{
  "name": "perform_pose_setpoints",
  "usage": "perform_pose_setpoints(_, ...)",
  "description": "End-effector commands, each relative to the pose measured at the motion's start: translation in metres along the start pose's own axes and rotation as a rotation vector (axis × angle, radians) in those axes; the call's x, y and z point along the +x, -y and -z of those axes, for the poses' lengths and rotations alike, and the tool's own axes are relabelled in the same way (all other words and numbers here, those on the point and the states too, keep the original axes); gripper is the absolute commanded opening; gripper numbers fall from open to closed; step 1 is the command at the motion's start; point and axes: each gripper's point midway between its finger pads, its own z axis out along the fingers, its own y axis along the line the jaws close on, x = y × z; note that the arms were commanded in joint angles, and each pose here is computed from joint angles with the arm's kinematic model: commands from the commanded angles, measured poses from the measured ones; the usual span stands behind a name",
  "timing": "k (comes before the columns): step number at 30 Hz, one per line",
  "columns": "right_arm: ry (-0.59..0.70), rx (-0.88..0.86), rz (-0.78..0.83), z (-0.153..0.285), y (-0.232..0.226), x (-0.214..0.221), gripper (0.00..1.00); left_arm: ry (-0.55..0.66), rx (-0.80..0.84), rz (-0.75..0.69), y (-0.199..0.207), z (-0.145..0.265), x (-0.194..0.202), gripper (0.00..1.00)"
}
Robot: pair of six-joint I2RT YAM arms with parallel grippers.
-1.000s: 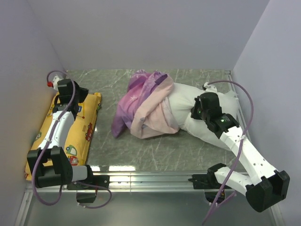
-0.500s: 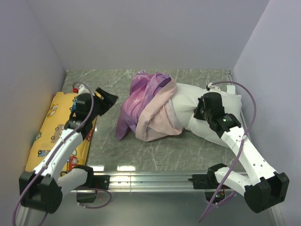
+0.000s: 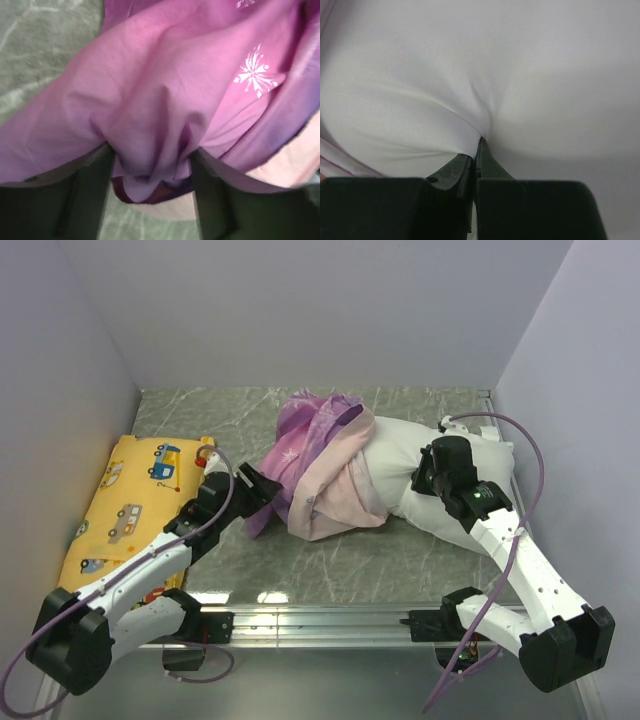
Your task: Remove the pillowcase from the pillow
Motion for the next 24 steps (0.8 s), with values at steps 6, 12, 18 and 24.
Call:
perform_pose_setpoints(6, 0.091, 0.012, -0.037, 0.006, 0.000, -0.028, 0.00, 0.182, -0.031, -0.018, 0.018, -0.022, -0.072, 0.01)
perform_pose_setpoints(12, 0.118, 0.055, -0.106, 0.011, 0.025, -0.043, 0.00, 0.386, -0.235, 0.084, -0.051, 0.012, -0.163, 0.00)
perform_pose_setpoints(18, 0.132, 0.078, -0.155, 0.011, 0.040, -0.047, 0.00, 0.460, -0.355, 0.180, -0.112, 0.032, -0.206, 0.00)
perform_pose_setpoints(24, 0.104, 0.011, -0.144, 0.010, 0.026, -0.041, 0.01, 0.377, -0.257, 0.146, -0.093, 0.013, -0.177, 0.01)
